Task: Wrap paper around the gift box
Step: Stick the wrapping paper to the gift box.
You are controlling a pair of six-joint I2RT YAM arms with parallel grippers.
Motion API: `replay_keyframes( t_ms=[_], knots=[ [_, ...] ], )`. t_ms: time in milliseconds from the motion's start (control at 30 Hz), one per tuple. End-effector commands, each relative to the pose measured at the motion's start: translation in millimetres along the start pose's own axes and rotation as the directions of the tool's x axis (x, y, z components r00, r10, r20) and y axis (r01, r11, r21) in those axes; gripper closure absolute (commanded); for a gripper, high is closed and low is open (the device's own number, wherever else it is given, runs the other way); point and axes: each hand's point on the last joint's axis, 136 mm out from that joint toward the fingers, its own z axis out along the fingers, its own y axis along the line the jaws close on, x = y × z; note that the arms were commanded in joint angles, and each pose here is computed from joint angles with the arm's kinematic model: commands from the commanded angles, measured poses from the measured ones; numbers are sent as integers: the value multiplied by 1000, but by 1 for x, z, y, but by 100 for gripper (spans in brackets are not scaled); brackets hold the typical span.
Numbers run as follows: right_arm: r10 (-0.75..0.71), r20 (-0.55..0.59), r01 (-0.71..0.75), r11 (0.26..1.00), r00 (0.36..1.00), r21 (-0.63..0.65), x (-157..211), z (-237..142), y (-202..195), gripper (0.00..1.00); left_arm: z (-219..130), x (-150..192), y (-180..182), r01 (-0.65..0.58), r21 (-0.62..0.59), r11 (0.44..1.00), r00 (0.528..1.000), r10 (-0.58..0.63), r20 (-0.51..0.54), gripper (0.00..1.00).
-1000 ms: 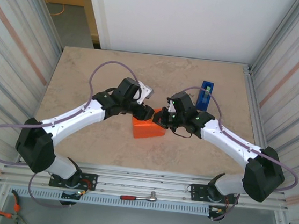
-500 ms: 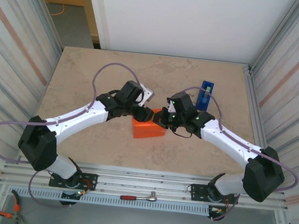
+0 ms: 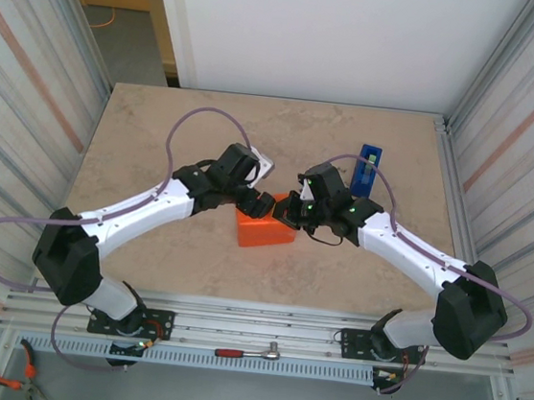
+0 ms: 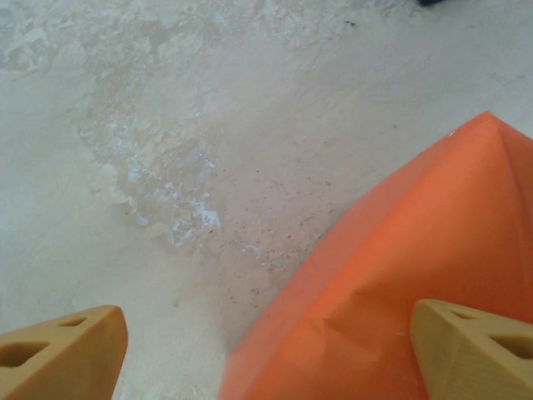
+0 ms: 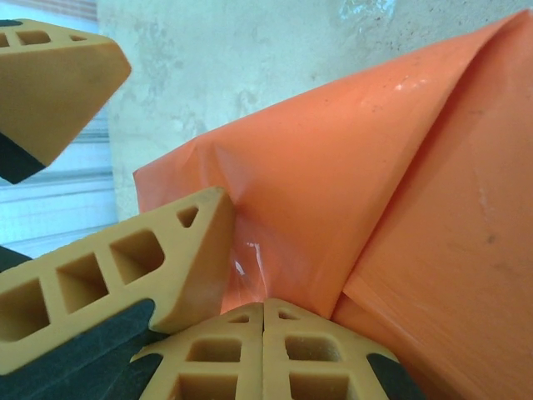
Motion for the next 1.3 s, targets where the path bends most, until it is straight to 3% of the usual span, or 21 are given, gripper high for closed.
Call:
replay_keyframes(
  t_ms=[0, 300, 500, 567, 700, 767, 1267],
  knots=[
    [64, -59, -48, 971, 996, 236, 21, 11, -64, 100, -27, -22, 6, -24, -22, 999, 997, 26, 69, 7],
    [69, -57, -53, 969, 996, 243, 20, 14, -67, 100, -50, -27, -1, -186, 1, 982, 955, 181, 236, 4],
    [71, -59, -55, 969, 996, 242, 20, 16, -66, 100, -58, -26, -8, -212, 33, 977, 941, 195, 278, 12],
    [70, -59, -54, 970, 996, 239, 20, 16, -65, 100, -56, -22, -15, -230, 73, 970, 945, 205, 254, 20],
    [72, -62, -55, 969, 996, 240, 20, 18, -65, 100, -50, -12, -34, -276, 187, 943, 947, 234, 219, 55],
    [73, -65, -55, 969, 995, 242, 20, 18, -66, 100, -48, -9, -41, -285, 228, 931, 948, 238, 213, 66],
    [73, -62, -56, 968, 995, 245, 21, 19, -66, 100, -32, 5, -57, -279, 329, 902, 957, 233, 172, 76]
  ],
)
